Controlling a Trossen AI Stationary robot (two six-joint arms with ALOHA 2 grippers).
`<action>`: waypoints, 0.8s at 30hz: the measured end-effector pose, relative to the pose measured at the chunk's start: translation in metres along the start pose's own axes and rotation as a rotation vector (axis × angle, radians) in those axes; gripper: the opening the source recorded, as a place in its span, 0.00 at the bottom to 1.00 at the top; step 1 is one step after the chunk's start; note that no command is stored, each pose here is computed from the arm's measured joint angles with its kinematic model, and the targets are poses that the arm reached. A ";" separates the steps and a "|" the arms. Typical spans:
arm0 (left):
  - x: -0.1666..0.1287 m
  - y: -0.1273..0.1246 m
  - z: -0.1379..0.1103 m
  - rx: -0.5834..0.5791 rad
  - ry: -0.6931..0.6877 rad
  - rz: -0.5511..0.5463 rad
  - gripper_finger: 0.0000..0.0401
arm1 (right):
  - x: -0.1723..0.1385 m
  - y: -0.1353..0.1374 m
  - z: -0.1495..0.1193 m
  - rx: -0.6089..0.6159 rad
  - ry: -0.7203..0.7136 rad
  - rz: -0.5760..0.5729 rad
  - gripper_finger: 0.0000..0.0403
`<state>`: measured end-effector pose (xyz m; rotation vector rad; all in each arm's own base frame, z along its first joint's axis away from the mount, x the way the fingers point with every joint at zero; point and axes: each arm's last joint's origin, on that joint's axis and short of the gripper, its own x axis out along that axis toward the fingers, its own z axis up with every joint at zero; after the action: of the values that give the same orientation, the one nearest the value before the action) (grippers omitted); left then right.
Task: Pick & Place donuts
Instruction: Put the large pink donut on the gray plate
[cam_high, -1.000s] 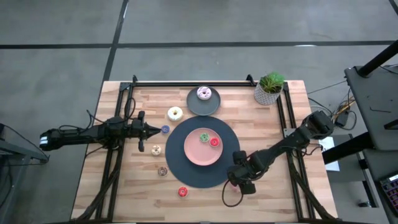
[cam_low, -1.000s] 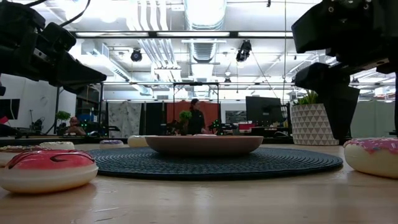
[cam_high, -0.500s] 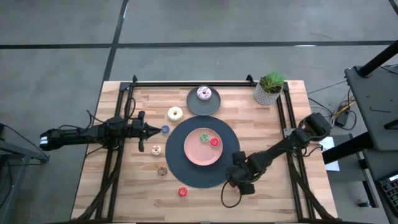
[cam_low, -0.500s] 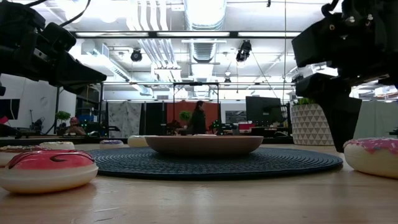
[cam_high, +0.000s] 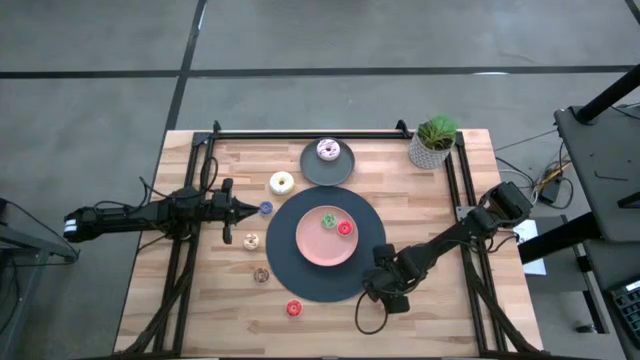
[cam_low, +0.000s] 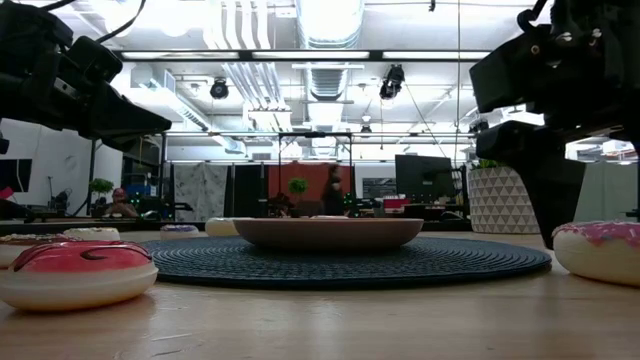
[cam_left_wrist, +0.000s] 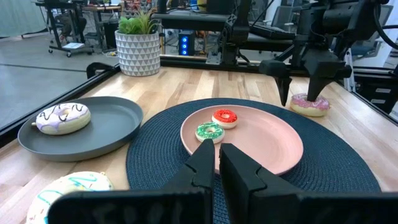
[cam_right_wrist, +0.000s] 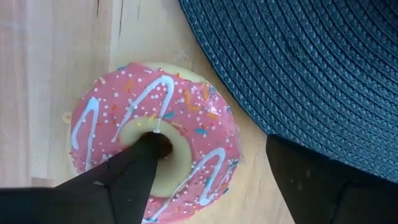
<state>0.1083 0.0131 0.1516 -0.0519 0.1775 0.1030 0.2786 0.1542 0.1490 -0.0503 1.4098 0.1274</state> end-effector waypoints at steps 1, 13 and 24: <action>0.000 0.000 0.000 0.000 0.000 0.000 0.00 | 0.000 0.000 0.000 0.000 0.000 0.001 0.70; 0.000 0.000 0.000 0.000 0.000 0.000 0.00 | 0.000 0.000 0.000 0.000 0.002 0.005 0.54; 0.000 0.000 0.000 0.000 0.000 0.000 0.00 | -0.002 0.000 0.000 0.000 -0.005 0.010 0.48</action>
<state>0.1083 0.0131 0.1516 -0.0519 0.1775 0.1030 0.2783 0.1542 0.1512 -0.0428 1.4052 0.1359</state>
